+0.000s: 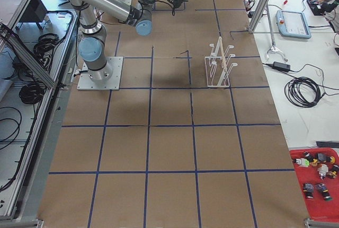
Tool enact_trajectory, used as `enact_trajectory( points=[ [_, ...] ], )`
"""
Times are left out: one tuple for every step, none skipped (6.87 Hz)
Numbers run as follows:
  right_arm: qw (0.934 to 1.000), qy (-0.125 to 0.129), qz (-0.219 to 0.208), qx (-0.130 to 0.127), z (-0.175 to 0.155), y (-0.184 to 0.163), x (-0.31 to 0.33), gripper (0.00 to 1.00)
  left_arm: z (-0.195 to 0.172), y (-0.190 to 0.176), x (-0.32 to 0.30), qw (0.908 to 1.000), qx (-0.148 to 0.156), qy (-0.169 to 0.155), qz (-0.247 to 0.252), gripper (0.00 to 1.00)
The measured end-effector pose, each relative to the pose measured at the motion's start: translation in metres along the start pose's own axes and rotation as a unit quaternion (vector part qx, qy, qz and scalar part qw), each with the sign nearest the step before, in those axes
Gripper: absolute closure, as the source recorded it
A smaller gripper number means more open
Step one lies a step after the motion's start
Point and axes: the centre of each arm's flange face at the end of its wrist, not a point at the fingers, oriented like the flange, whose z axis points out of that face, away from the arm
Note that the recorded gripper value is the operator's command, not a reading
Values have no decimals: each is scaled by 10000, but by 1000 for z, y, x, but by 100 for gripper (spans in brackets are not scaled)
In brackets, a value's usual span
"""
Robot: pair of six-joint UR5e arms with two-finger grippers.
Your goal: Transfer IKEA cup to right arm and place on rack
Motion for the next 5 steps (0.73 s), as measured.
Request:
enact_trajectory(
  points=[
    [9999, 34, 152, -5, -1, 1, 8, 0, 5, 18, 4, 9993, 343, 104, 66, 100],
    [9998, 52, 203, -61, -1, 5, 11, 0, 12, 41, 16, 9980, 587, 198, 114, 100],
    [9996, 64, 198, -166, -1, 14, 12, 0, 23, 63, 37, 9969, 685, 321, 193, 100],
    [9993, 83, 233, -286, 0, 27, 13, 0, 34, 84, 58, 9963, 683, 438, 297, 100],
    [9987, 112, 336, -363, 1, 35, 14, 0, 41, 105, 73, 9958, 664, 514, 376, 100]
  ],
)
